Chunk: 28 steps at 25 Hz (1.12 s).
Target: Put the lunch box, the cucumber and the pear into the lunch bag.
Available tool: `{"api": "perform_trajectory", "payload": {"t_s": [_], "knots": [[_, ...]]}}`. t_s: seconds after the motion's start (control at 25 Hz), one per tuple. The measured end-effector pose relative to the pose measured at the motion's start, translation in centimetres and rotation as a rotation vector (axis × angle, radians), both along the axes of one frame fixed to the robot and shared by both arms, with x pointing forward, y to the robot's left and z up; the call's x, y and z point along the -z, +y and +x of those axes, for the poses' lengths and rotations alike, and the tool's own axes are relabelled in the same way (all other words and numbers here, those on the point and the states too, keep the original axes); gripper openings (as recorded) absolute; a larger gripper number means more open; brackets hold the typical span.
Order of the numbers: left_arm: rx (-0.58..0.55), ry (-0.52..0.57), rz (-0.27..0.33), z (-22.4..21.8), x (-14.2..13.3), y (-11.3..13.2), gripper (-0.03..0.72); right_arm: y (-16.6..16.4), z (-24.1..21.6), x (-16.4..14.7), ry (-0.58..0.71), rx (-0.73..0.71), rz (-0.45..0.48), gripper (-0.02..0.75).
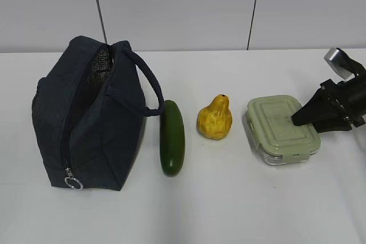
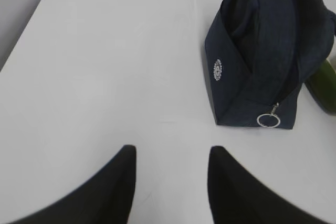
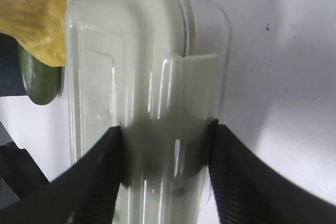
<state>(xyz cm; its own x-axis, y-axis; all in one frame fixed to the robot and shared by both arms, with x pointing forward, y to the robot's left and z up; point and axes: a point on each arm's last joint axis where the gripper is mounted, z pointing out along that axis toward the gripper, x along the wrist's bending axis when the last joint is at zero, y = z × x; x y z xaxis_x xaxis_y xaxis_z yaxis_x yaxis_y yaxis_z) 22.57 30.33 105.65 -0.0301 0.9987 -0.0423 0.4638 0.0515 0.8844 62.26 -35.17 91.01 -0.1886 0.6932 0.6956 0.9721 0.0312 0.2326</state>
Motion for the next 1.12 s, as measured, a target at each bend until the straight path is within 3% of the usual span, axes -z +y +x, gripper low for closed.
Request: {"api": "perform_trajectory", "payload": {"t_s": [0.12,0.24,0.44,0.64,0.84,1.12], "knots": [[0.023,0.016,-0.032,0.3,0.0,-0.3,0.276,0.0,0.0,0.0,0.000,0.001,0.001,0.386],[0.070,0.047,-0.103,1.8,-0.5,-1.0,0.276,0.0,0.0,0.0,0.000,0.001,0.001,0.385],[0.176,-0.020,-0.213,6.5,-2.7,-2.4,0.276,0.0,0.0,0.0,0.000,0.001,0.001,0.383],[0.187,0.117,-0.284,12.1,-2.8,-3.0,0.276,0.0,0.0,0.0,-0.001,0.001,0.002,0.383],[0.232,0.279,-0.289,17.7,-2.5,-4.4,0.276,0.0,0.0,0.0,-0.001,0.002,0.003,0.383],[0.305,0.355,-0.207,24.5,-2.6,-6.2,0.276,0.0,0.0,0.0,-0.001,0.002,0.003,0.382]]}}
